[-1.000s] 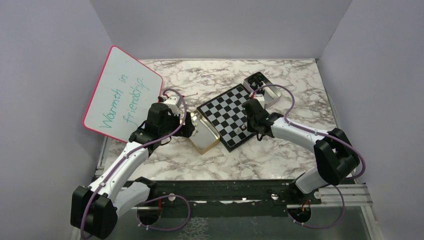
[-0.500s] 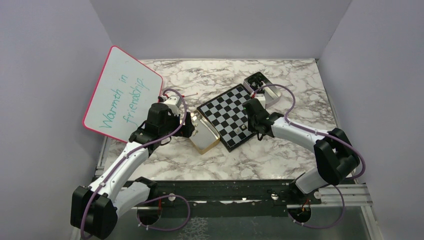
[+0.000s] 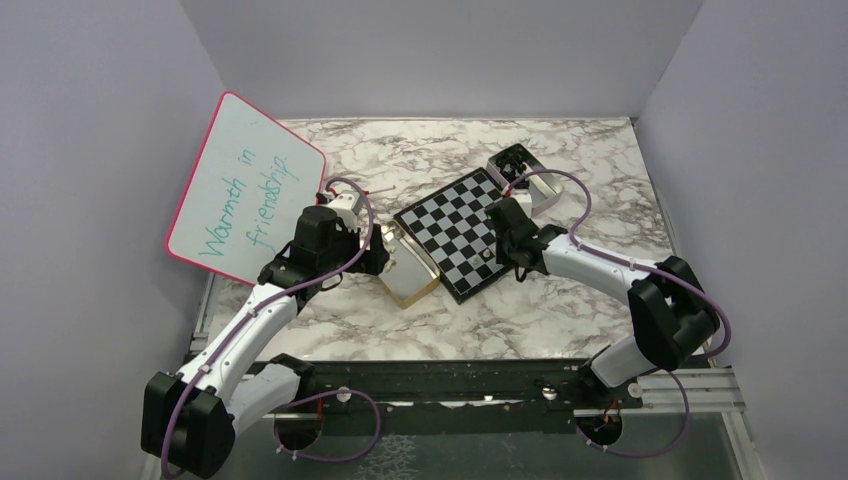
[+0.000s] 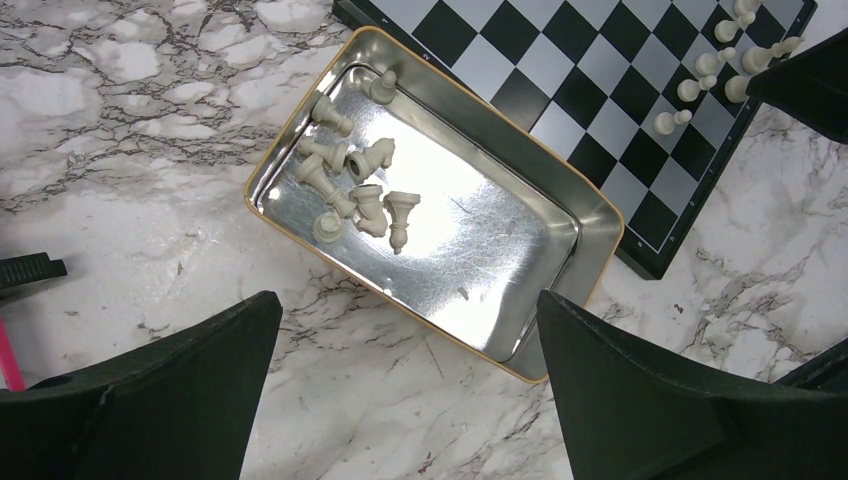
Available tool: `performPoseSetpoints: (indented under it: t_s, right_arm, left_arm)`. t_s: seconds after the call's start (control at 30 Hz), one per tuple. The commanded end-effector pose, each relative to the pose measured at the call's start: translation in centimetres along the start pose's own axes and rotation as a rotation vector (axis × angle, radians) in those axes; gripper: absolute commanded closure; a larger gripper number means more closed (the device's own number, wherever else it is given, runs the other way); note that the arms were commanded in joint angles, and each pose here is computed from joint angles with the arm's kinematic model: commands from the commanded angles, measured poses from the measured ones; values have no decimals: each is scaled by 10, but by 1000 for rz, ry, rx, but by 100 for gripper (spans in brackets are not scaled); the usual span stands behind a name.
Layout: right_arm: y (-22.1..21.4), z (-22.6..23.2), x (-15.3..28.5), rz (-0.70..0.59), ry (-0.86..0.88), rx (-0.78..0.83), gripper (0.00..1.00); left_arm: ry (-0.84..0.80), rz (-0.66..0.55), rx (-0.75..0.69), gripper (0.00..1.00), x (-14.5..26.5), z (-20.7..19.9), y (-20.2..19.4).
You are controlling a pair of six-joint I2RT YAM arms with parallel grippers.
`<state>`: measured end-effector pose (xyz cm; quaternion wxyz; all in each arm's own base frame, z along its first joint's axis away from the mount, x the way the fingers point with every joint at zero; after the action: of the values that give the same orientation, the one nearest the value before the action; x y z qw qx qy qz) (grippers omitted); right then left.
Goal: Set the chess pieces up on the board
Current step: Place the chess piece on the chessboard, then pick up the chess piece from the storage box.
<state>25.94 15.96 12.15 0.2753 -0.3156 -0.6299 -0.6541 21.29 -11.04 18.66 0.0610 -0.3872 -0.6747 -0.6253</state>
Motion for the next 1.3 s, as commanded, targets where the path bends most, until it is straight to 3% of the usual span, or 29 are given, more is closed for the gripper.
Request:
performPoseSetpoints:
  t_s: [0.0,0.33,0.53,0.8,0.87,1.03,1.27]
  right_arm:
    - [6,-1,9,-7,0,-23,68]
    - [20,-2,37,-17,49,-32,58]
    - [31,-7,70,-73,140,-72,47]
    - [37,-14,110,-165,294,-127,23]
    - [37,-17,118,-181,311,-134,19]
    - [34,-24,130,-206,346,-147,17]
    - [28,-30,133,-221,346,-148,17]
  left_arm:
    - [19,-19,7,1,0,2,1]
    - [30,-13,26,2,-3,3,2]
    - [29,-20,41,9,-8,1,15]
    - [73,43,20,25,-43,8,43]
    - [92,65,32,33,-56,10,48]
    - [113,86,54,60,-84,8,56]
    - [45,38,-77,66,-113,-2,46]
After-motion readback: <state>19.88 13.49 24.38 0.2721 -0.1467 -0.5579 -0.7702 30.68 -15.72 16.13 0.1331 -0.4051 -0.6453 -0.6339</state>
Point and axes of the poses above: each gripper's point midway between its finger pads, its own x axis back along the fingers, its own z axis along the line the jaws close on, y = z × x, the point moved 8 cm from there along x, back along the fingers, and after that the axes turned 5 degrees about -x, right-handed, at the moved point
